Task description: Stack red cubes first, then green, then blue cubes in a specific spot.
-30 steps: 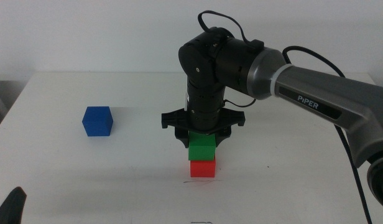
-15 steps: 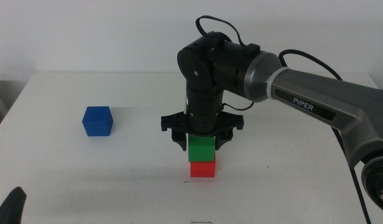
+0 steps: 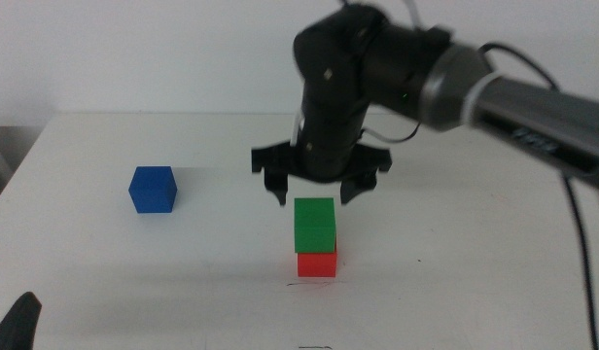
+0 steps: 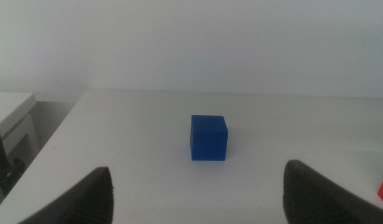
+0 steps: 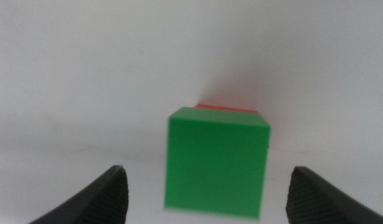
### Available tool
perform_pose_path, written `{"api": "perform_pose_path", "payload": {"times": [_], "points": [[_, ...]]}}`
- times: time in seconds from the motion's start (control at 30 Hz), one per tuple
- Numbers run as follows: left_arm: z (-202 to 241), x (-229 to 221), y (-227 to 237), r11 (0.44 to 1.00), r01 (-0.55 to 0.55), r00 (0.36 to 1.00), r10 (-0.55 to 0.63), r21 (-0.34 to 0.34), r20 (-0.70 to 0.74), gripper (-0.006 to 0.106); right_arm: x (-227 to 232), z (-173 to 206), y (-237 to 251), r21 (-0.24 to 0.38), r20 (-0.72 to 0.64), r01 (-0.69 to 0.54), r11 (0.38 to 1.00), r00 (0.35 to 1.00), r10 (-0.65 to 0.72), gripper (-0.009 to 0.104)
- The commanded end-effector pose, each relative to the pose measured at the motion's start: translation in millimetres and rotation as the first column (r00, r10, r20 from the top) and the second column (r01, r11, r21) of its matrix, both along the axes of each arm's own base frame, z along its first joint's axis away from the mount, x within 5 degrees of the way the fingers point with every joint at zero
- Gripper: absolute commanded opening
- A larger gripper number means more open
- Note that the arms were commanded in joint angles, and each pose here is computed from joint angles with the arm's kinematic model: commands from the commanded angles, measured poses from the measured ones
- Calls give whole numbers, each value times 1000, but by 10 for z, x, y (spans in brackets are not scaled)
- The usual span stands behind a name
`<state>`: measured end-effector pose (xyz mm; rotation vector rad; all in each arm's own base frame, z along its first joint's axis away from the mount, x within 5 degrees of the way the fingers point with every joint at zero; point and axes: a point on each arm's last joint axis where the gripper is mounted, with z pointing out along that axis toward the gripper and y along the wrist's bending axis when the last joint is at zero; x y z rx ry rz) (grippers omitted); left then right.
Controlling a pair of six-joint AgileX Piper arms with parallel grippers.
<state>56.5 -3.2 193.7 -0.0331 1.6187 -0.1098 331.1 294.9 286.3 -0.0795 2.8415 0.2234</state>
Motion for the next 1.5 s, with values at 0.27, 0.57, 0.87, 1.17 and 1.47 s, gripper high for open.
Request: {"api": "perform_pose_path", "payload": {"times": [0.27, 0.57, 0.87, 1.17, 1.47], "points": [[87, -17, 7, 1000, -7, 995, 9, -19, 102, 93, -982, 1132, -1236, 1, 285, -221, 975, 935, 212, 65], [87, -17, 7, 1000, -7, 995, 9, -19, 102, 93, -2040, 1114, -2121, -98, 651, -453, 886, 644, 401, 65], [87, -17, 7, 1000, -7, 995, 9, -19, 102, 93, -2514, 1120, -2375, -61, 836, -463, 884, 460, 299, 76], [87, -17, 7, 1000, -7, 995, 9, -19, 102, 93, -2529, 1153, -2375, -44, 855, -467, 883, 439, 275, 78], [87, -17, 7, 1000, -7, 995, 9, -19, 102, 93, -2521, 1193, -2375, -42, 878, -461, 886, 407, 253, 78]]}}
